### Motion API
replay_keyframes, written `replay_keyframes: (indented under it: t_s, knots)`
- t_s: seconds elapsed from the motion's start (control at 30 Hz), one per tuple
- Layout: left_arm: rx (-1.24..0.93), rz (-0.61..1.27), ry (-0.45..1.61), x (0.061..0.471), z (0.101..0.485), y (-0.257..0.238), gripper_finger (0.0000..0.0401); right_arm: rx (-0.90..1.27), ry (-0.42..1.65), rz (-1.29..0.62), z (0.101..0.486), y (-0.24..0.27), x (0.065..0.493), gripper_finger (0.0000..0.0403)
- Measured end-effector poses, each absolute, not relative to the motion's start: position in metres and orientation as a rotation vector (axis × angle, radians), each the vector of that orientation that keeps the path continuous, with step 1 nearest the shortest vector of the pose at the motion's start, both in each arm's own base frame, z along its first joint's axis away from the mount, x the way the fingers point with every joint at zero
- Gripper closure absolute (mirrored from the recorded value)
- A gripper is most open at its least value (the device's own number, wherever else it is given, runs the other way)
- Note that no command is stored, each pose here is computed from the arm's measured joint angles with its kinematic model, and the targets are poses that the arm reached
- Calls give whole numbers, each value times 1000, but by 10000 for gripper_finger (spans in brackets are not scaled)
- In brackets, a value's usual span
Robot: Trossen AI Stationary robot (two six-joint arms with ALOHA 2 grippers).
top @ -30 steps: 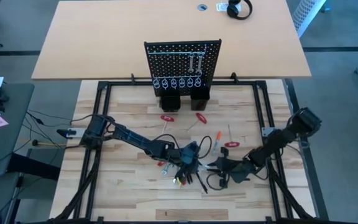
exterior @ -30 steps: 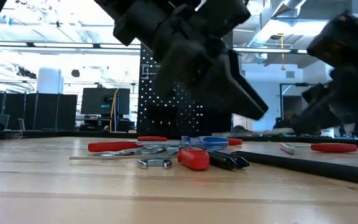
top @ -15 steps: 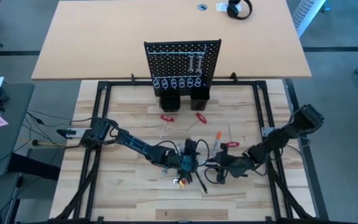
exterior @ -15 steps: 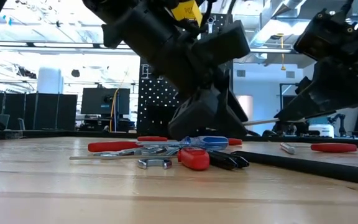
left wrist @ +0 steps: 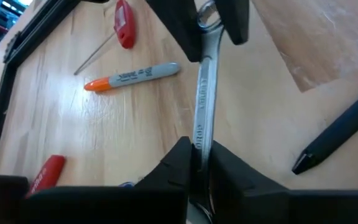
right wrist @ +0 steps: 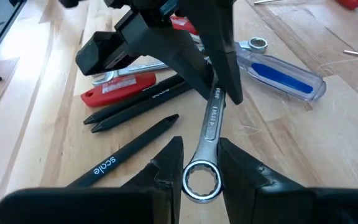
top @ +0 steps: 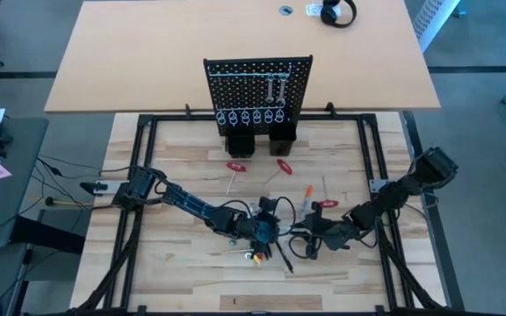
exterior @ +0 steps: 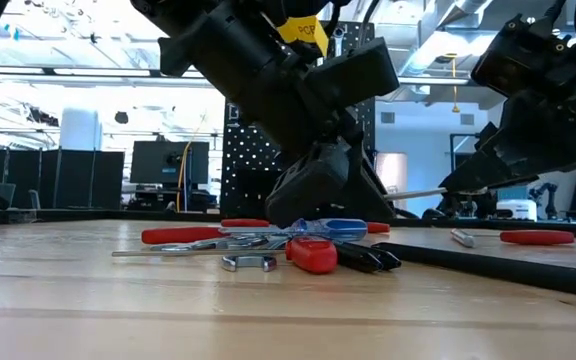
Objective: Hang tools onto peg board
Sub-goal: Hang the wrench on the peg board
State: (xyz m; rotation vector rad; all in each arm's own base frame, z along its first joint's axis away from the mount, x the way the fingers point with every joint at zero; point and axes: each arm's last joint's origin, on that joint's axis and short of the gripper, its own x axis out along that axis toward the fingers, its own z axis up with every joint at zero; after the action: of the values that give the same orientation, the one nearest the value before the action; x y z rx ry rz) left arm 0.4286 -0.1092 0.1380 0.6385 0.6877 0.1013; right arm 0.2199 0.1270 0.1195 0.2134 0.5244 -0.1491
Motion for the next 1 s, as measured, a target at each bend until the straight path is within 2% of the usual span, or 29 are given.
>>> replay_keyframes:
  t_s: [0.13, 0.33, 0.43, 0.57, 0.73, 0.87, 1.0]
  knots:
    - [608, 108, 698, 428, 137, -110, 393, 198, 523, -144, 120, 127, 220, 307]
    - [565, 120, 711, 424, 136, -116, 399, 161, 492, -93, 136, 130, 215, 208]
    - [502, 139, 698, 415, 143, -115, 400, 152, 439, -106, 154, 133, 204, 184]
    - [363, 182, 584, 381, 160, -104, 400, 114, 326, -144, 176, 144, 181, 179]
    - [113, 176, 169, 319, 197, -81, 400, 60, 220, -215, 187, 156, 160, 189]
    - [-50, 213, -69, 275, 219, -54, 401, 36, 194, -274, 186, 157, 159, 197]
    - [-134, 294, -185, 249, 245, -24, 401, 33, 199, -314, 182, 153, 167, 203]
